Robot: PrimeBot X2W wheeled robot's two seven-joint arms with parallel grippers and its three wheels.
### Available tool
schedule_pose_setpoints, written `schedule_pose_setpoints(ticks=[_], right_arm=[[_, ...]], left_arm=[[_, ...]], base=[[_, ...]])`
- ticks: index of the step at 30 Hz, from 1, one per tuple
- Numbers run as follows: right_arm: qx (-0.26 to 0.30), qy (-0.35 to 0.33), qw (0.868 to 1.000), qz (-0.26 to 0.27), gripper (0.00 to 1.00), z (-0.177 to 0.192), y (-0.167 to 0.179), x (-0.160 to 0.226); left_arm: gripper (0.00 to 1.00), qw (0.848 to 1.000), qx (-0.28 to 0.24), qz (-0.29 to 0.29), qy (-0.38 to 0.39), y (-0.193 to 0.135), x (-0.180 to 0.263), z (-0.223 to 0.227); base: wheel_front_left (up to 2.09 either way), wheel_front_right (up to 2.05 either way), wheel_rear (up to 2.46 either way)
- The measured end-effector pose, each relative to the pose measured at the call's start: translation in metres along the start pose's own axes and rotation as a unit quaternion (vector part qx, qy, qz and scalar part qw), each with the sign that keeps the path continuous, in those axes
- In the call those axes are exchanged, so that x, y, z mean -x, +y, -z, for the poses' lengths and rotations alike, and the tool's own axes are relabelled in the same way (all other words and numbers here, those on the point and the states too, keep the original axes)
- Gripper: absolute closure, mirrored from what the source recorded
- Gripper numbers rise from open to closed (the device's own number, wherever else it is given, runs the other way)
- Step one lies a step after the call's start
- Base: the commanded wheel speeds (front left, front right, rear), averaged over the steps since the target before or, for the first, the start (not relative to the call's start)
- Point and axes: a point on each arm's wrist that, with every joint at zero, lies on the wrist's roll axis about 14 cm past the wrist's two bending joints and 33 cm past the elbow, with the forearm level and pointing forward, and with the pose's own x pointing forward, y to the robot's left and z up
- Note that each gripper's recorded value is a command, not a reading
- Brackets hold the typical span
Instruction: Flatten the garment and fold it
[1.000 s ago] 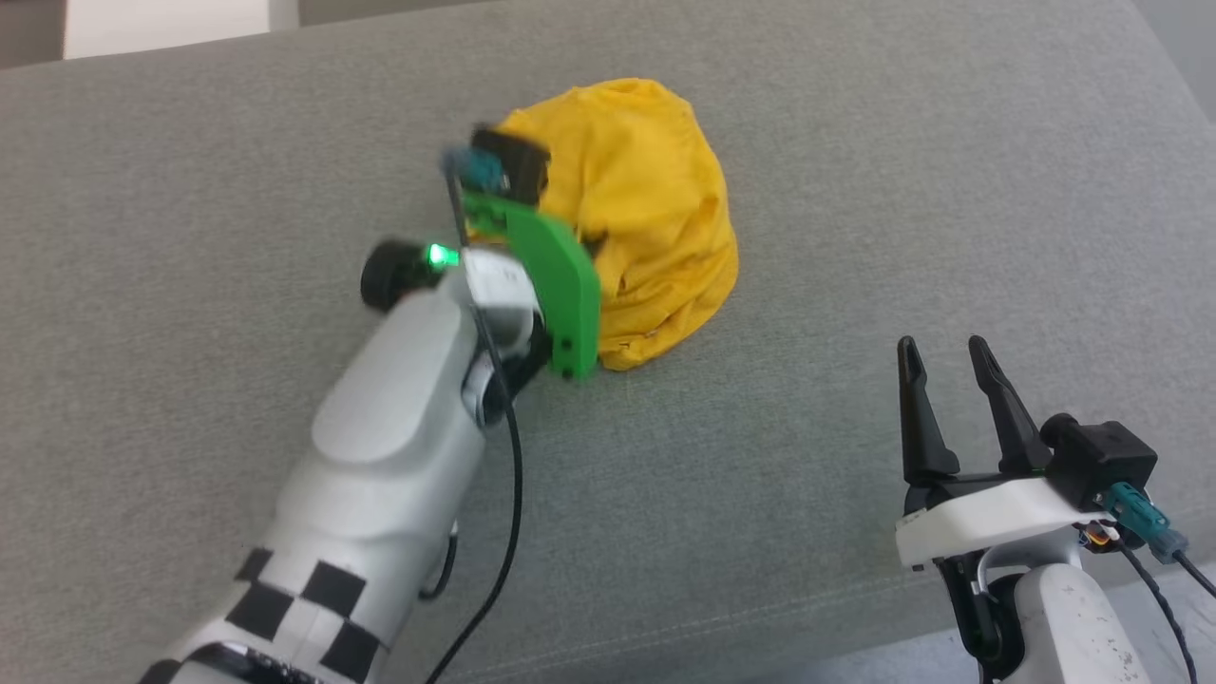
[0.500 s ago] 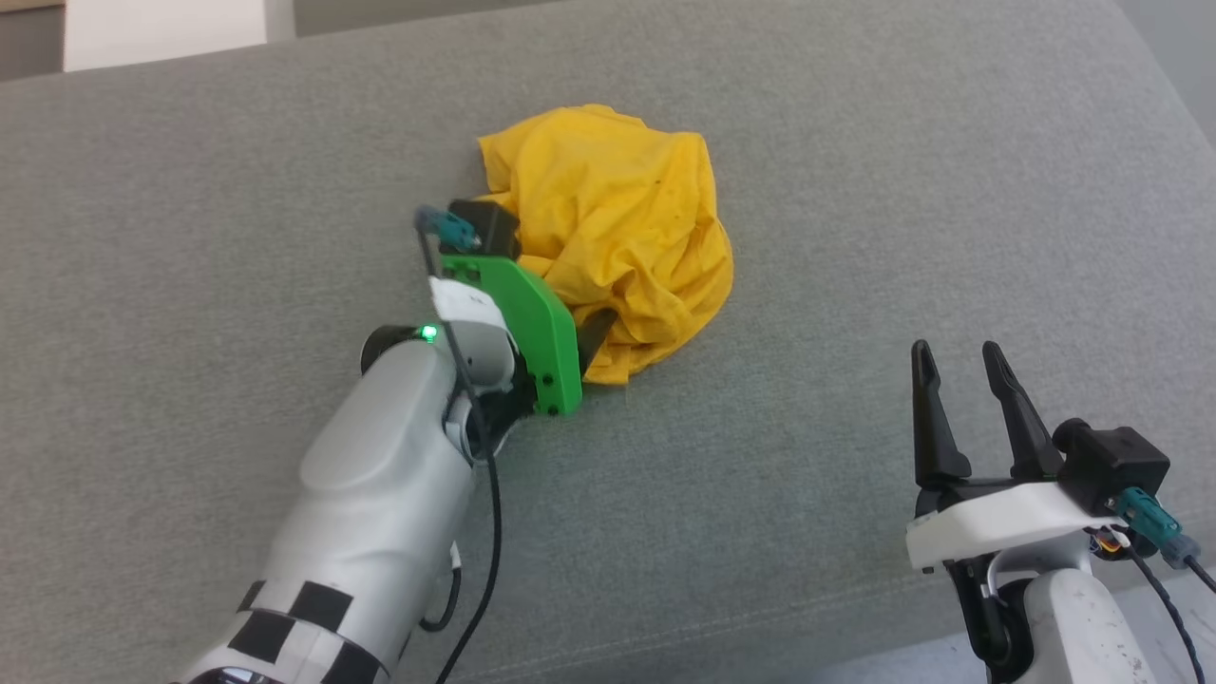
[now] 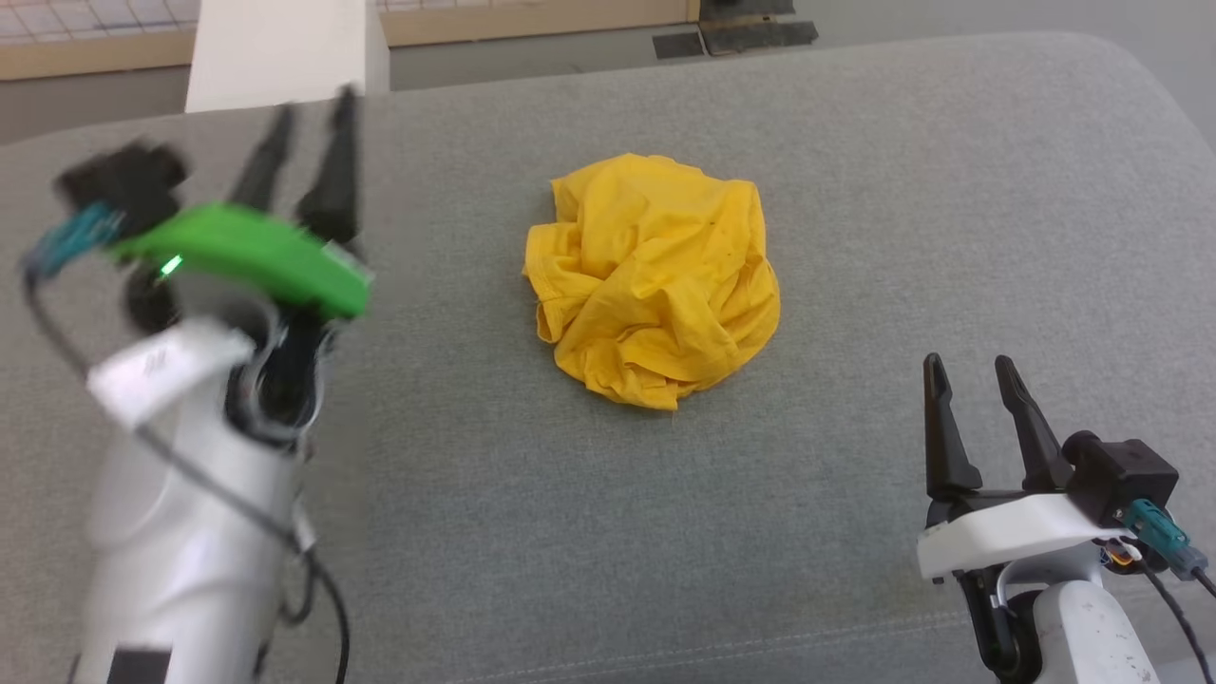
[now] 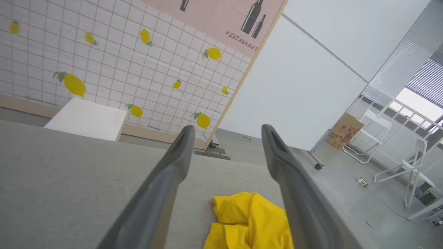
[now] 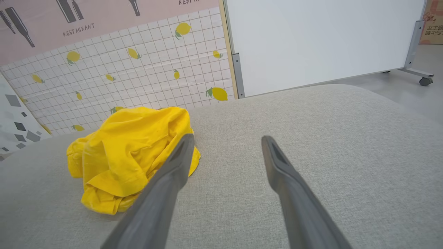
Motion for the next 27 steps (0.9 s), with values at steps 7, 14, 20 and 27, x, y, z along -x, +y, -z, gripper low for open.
schedule_pose_setpoints(ticks=[7,14,20,27], right_arm=[[0.003,-0.006,1.0,0.003,0.0,-0.004,-0.002,0.0],[0.004,0.025,1.0,0.007,0.0,0.014,-0.005,0.003],[0.032,0.103,0.993,-0.056,0.0,0.032,0.036,-0.029],[0.097,0.226,0.957,-0.157,0.0,0.061,0.103,-0.063]], left_arm=[[0.0,0.989,-0.144,-0.029,-0.03,0.028,0.045,0.011],[0.0,0.985,-0.165,-0.044,0.014,0.037,0.069,0.048],[0.0,0.986,-0.155,-0.053,0.02,0.04,0.074,0.059],[0.0,0.987,-0.145,-0.071,0.018,0.049,0.08,0.062]], base=[[0.0,0.0,0.0],[0.0,0.0,0.0],[0.0,0.0,0.0],[0.0,0.0,0.0]])
